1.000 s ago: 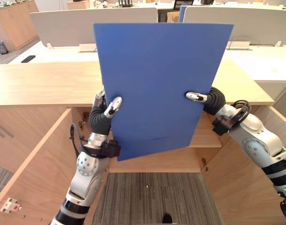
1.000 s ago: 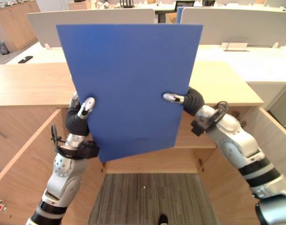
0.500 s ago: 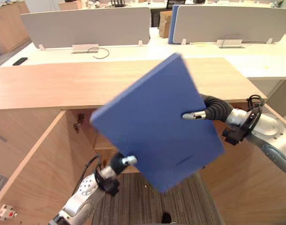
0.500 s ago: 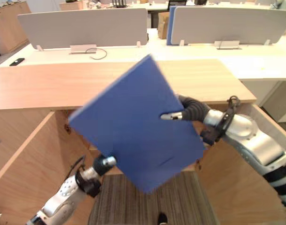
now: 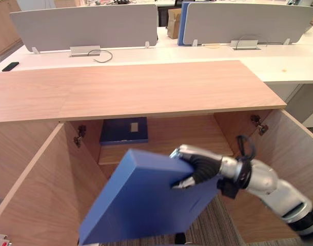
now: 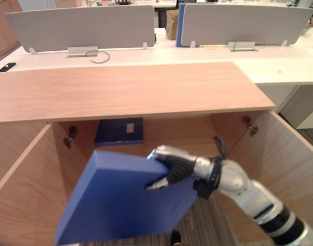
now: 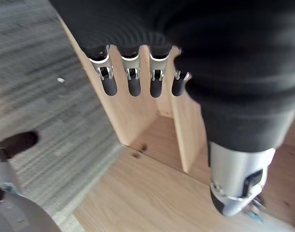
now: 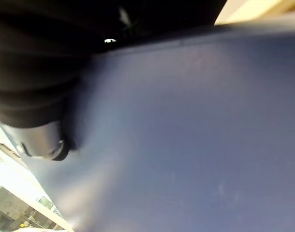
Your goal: Walk over to the cabinet, pick up the folder, carry it to the office cabinet, place the folder inside the office cabinet, then close the office cabinet door
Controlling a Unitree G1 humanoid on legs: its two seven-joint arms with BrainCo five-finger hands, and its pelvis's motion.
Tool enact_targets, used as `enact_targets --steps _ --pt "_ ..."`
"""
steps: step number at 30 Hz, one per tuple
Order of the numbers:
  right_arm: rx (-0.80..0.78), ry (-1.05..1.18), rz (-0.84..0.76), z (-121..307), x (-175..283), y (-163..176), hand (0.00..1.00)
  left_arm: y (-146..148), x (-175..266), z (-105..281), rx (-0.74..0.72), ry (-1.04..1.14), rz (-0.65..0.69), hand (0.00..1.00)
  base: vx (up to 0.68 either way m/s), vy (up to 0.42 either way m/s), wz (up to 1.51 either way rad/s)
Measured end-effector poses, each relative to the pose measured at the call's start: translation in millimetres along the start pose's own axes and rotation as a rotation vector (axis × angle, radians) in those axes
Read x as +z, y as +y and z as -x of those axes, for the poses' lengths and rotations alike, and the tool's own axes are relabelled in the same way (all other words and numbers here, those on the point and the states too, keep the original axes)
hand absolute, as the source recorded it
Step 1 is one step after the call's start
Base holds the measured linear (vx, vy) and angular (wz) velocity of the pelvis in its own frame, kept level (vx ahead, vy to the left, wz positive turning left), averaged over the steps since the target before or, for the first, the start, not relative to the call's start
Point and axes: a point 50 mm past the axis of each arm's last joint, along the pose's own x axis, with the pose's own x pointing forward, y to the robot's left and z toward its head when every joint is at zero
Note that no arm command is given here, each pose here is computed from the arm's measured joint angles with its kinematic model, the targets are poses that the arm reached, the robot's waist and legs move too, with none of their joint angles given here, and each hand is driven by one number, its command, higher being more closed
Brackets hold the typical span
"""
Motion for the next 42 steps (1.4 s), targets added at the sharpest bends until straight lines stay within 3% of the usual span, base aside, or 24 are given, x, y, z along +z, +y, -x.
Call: enact_targets --steps 3,7,13,20,22,24,25,27,31,33,36,42 --pt "0.057 0.201 -0.065 -1 -45 30 1.0 14 -38 10 0.159 0.173 0.062 0.0 -0.01 0.007 0.01" --pt "0.0 0.424 -0.082 18 -87 26 1.0 22 -43 12 0.253 0.209 0.091 0.0 -0.06 0.031 0.11" --pt "-0.248 0.672 -0.101 47 -131 -3 1.0 35 -35 13 0.318 0.191 0.07 0.0 -0.13 0.087 0.16" --pt "-0.684 0.802 -0.333 90 -163 -35 1.0 56 -5 12 0.379 0.071 0.035 0.0 -0.06 -0.02 0.28" --pt "-0.85 0.748 -0.45 99 -167 -50 1.0 60 3 12 0.391 0.041 0.019 0.0 0.01 -0.026 0.1" --pt "-1.033 0.6 -0.699 97 -172 -56 1.0 63 13 11 0.398 -0.001 0.003 0.0 0.03 -0.007 0.05" --pt "-1.048 0.579 -0.729 95 -173 -56 1.0 63 15 11 0.399 -0.006 0.003 0.0 0.02 0.003 0.05" --pt "-1.196 0.376 -0.933 85 -171 -72 1.0 63 28 6 0.398 -0.051 0.006 0.0 0.02 0.014 0.13" --pt "-1.352 0.139 -1.067 86 -162 -106 1.0 68 37 6 0.422 -0.09 0.007 0.0 0.02 0.009 0.14" --pt "-1.499 -0.103 -1.145 100 -151 -136 1.0 70 45 6 0.435 -0.113 -0.008 0.0 0.02 -0.004 0.15" --pt "-1.623 -0.31 -1.158 121 -140 -163 1.0 68 49 5 0.434 -0.131 -0.022 0.0 0.01 0.01 0.08" --pt "-1.903 -0.465 -1.199 178 -123 -218 1.0 61 54 0 0.411 -0.154 -0.035 0.0 0.0 0.0 0.0"
